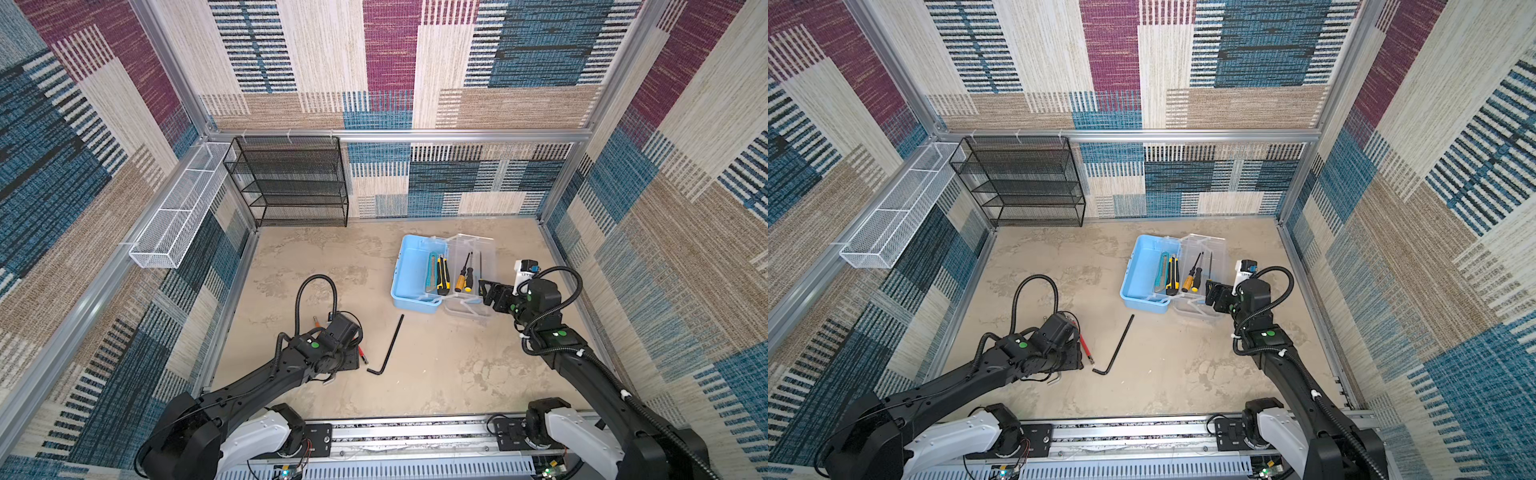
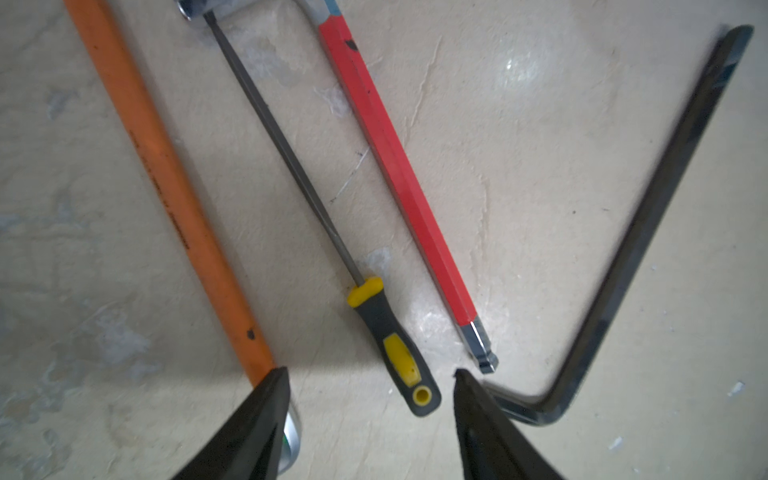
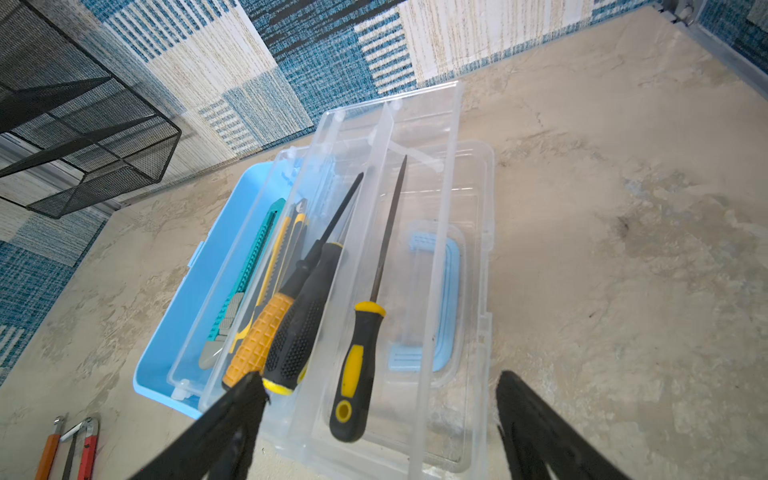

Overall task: Pack the tool kit
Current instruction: 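Lower the file into the tray and open right gripper while left lowers, then close the left gripper on the small black-yellow screwdriver handle and lift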

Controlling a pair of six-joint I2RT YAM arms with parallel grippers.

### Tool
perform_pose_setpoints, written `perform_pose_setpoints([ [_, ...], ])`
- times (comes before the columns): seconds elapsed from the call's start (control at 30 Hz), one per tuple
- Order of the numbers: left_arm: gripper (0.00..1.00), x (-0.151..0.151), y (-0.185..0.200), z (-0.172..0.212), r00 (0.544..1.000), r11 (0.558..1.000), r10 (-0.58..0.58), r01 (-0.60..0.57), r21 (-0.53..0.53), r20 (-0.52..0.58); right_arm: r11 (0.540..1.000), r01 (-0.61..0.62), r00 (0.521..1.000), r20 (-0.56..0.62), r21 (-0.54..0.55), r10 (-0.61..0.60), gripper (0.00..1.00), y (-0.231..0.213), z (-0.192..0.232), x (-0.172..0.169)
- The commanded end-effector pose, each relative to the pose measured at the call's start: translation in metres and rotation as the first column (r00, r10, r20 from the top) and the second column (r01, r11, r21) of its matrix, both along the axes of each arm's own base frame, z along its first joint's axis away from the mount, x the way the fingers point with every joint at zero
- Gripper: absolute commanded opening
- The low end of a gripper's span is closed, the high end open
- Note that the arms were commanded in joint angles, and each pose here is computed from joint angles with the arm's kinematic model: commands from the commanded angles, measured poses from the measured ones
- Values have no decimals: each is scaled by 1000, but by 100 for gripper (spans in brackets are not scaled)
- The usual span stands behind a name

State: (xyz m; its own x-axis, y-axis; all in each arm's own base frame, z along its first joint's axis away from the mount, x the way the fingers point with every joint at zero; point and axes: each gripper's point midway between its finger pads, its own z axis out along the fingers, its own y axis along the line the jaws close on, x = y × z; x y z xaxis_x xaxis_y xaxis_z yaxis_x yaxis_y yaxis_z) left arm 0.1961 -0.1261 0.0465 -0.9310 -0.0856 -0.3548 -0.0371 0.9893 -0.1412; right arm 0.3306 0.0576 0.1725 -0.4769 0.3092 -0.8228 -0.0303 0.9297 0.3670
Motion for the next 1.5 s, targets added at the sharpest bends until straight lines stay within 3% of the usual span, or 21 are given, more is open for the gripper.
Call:
perform_pose_setpoints([
  [0.0,65,4,3,1,1000,1000,21,-21,23,12,1000,17,999,30,-7,-16,90,-3,6,1],
  [0.83,57,14,-6,-22,1000,999,17,-17,32,-9,1000,22,1000,20,-6,-22,92,-4,3,-2],
  [1.47,30,8,0,-28,999,998,13,-11,64,-33,1000,30,999,16,-10,-29,93,-6,4,-1],
])
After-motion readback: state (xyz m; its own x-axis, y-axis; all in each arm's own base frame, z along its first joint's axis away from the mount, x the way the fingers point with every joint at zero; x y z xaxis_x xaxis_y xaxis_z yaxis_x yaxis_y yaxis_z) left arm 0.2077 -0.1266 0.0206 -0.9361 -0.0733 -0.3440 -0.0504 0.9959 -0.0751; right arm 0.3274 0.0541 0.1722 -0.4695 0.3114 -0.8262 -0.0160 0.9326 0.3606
